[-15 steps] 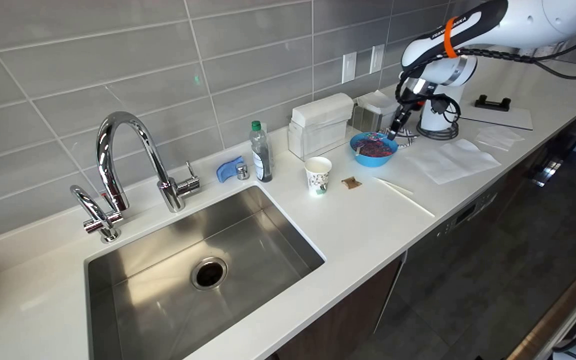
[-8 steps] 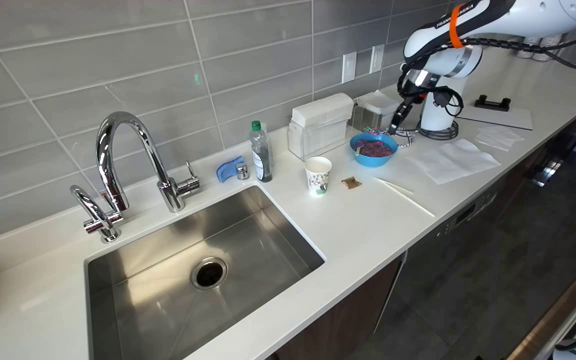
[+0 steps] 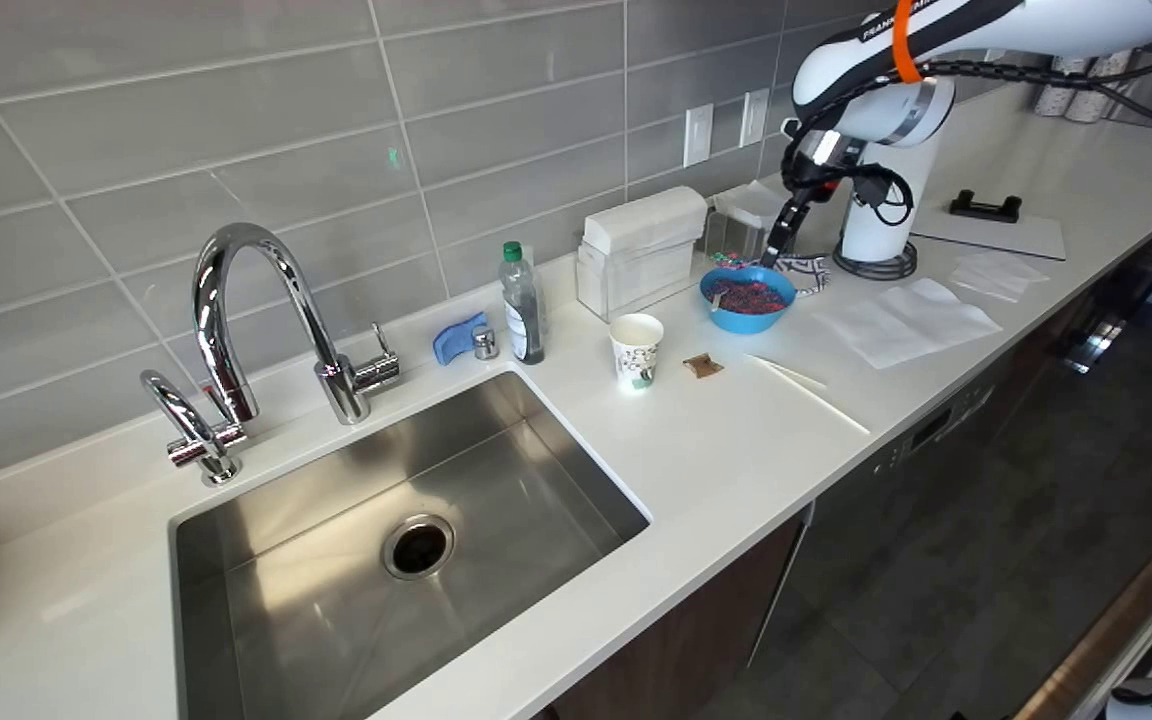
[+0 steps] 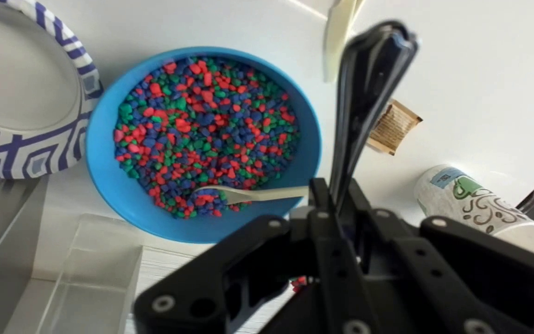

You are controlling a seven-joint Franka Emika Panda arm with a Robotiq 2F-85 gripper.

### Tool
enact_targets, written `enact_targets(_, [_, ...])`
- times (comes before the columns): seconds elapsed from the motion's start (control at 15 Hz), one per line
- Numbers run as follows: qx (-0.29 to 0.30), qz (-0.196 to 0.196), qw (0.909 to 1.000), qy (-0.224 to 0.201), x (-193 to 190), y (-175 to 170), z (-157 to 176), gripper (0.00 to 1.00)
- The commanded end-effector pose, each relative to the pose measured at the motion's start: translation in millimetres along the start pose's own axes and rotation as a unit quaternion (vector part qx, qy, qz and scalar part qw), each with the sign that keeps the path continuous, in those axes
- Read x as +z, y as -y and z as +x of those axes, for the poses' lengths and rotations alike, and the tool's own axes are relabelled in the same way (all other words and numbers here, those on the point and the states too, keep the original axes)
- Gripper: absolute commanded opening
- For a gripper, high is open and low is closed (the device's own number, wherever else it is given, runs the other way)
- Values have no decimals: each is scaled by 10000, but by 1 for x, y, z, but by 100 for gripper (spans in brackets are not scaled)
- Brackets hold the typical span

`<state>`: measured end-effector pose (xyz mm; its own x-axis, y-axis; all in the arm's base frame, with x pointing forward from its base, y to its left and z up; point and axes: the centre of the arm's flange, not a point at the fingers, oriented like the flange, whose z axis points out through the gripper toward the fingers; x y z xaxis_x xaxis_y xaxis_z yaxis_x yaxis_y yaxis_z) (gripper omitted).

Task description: Use the spoon to place some contents from the blue bowl inside the coffee cup.

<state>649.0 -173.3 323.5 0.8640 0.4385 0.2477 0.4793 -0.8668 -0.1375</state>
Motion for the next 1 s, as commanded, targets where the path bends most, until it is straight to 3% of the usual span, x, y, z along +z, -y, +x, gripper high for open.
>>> enact_targets(0.0, [-35,50,9999,93,-4,35,8,3])
enact_targets(0.93, [-301,197,9991,217,20,128,70,3])
